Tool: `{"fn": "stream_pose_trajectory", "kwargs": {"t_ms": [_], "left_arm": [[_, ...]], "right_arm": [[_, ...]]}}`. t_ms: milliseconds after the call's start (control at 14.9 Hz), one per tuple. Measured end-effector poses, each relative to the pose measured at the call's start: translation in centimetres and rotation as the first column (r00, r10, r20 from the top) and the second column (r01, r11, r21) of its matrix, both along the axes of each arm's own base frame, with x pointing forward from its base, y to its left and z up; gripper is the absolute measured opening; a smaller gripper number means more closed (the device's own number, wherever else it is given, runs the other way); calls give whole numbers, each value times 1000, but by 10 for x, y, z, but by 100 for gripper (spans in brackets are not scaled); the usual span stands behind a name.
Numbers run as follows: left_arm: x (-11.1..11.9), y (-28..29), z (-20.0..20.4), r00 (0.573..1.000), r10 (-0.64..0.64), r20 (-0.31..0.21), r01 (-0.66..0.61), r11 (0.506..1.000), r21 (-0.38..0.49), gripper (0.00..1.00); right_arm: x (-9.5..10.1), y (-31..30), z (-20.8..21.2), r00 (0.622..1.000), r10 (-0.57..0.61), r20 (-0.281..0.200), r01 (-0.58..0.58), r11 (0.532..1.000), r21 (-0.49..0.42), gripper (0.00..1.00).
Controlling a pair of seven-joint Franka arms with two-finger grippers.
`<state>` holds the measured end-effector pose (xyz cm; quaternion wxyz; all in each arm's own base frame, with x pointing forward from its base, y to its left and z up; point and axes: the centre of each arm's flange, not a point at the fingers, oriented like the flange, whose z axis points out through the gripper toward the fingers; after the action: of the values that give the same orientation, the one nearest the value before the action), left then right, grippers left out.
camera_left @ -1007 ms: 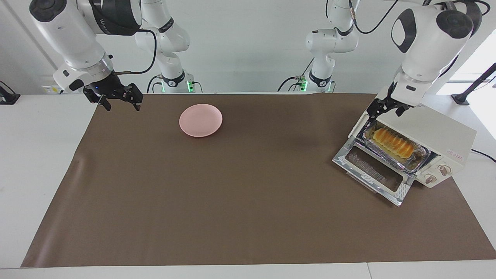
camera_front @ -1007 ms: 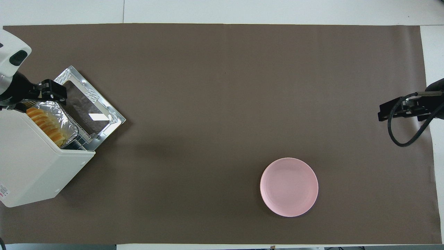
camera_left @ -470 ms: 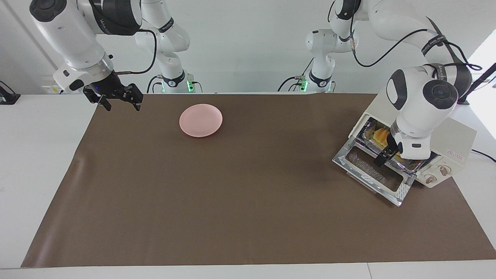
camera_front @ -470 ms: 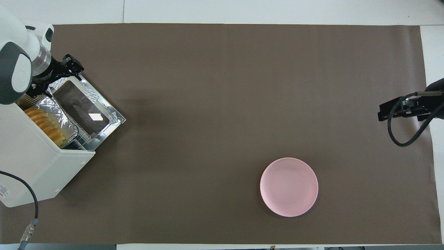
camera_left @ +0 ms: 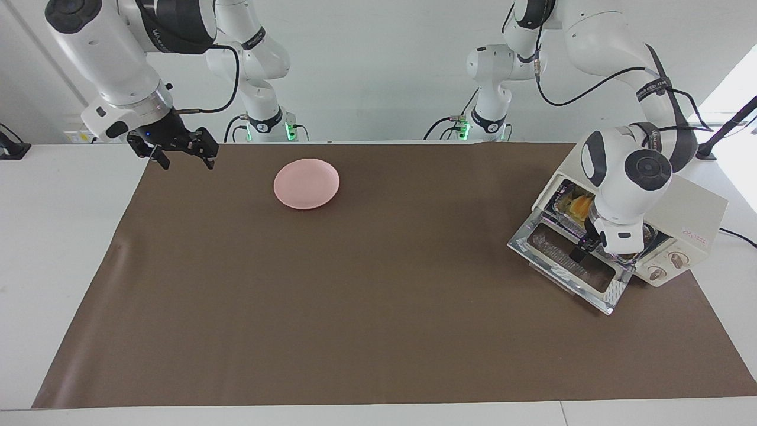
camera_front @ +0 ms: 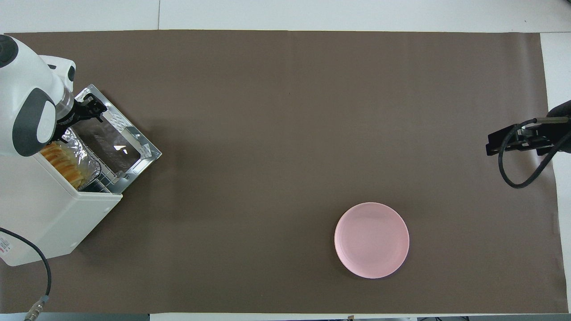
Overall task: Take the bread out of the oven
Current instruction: 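Reach the left gripper into the oven and grasp the foil tray, then pull the foil tray out and set it on the table center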
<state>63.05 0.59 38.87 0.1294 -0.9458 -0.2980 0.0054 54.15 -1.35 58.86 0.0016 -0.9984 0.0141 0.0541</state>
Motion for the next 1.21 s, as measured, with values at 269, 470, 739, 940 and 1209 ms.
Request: {"fn": "stream_pose_trajectory", "kwargs": {"t_ms": [269,470,739,940,1209], "left_arm": [[-11,-1,-6,999,33,12,-33,999,3,93],[-15,-6,-14,999,33,8,-33,999,5,55],[-14,-16,-12,1000,-18,14,17,999,45,11],[4,-74,24,991,-107,84,103,994,44,2],[8,-210,74,954,-279,107,277,960,33,2]], "right_arm": [[0,0,0,1000,0,0,0,1000,0,100],[0,0,0,1000,0,0,0,1000,0,100],[0,0,0,1000,0,0,0,1000,0,100],[0,0,0,1000,0,0,0,1000,0,100],[-1,0,1,1000,0,3,0,1000,0,100]]}}
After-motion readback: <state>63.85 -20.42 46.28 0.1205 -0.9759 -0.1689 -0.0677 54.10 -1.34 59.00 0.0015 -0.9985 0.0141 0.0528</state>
